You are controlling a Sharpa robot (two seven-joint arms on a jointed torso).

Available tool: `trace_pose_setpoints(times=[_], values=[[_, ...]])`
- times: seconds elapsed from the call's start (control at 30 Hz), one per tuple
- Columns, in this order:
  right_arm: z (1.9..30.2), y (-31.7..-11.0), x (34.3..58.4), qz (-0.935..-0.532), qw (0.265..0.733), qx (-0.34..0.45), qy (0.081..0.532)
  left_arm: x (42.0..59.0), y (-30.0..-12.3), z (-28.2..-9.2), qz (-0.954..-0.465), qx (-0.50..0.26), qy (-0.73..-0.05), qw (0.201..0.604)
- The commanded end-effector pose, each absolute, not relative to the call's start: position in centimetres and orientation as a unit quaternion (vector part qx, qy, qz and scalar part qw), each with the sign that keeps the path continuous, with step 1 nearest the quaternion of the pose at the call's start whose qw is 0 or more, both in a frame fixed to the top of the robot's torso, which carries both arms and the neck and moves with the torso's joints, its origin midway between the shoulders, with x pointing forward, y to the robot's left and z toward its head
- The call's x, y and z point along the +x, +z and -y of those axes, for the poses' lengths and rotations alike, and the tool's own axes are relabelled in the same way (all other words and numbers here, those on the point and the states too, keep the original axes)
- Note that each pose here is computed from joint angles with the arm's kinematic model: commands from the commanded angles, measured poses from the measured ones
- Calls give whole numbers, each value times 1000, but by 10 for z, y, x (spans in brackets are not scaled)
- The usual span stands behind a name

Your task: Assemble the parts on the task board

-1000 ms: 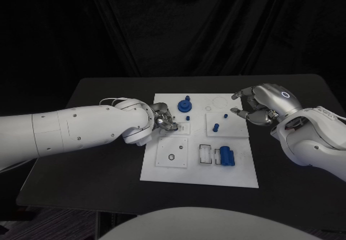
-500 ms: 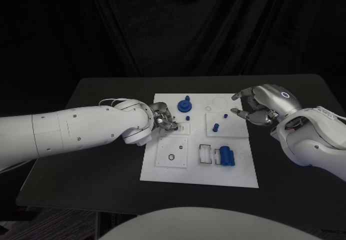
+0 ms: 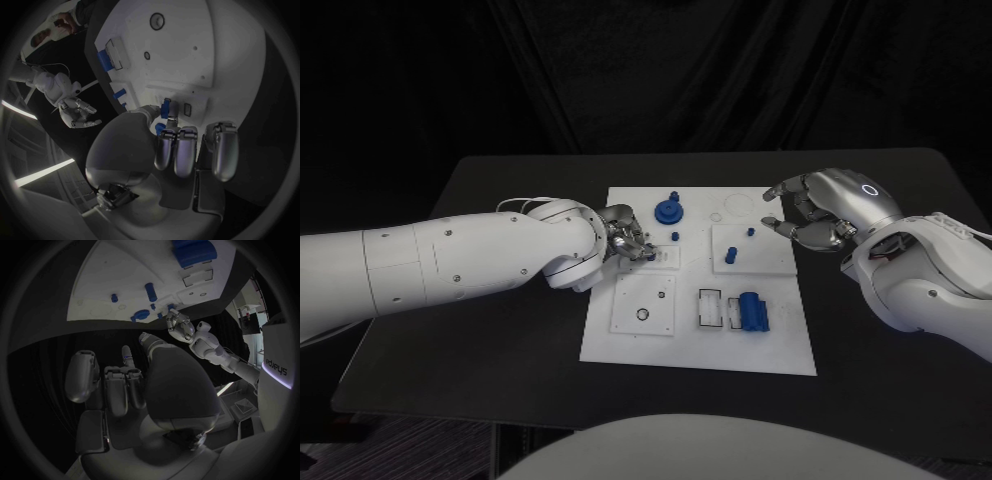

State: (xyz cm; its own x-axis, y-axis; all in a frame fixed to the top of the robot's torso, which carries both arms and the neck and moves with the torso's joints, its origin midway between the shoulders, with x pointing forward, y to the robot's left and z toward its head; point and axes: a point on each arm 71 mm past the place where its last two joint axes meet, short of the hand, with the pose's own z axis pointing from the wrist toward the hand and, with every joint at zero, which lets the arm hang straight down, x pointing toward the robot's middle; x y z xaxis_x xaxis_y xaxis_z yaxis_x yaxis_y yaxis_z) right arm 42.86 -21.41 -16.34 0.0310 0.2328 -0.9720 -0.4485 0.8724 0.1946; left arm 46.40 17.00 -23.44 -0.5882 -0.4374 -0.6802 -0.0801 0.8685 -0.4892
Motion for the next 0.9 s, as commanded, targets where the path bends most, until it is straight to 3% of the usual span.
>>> trace_pose_setpoints(times=[0.03,0.9], values=[[215,-164,429,-657,713,-74,233,459,-243,-169,-880,-135,-204,407],[216,-166,429,-664,707,-70,234,457,-246,-174,-887,-134,-193,397]])
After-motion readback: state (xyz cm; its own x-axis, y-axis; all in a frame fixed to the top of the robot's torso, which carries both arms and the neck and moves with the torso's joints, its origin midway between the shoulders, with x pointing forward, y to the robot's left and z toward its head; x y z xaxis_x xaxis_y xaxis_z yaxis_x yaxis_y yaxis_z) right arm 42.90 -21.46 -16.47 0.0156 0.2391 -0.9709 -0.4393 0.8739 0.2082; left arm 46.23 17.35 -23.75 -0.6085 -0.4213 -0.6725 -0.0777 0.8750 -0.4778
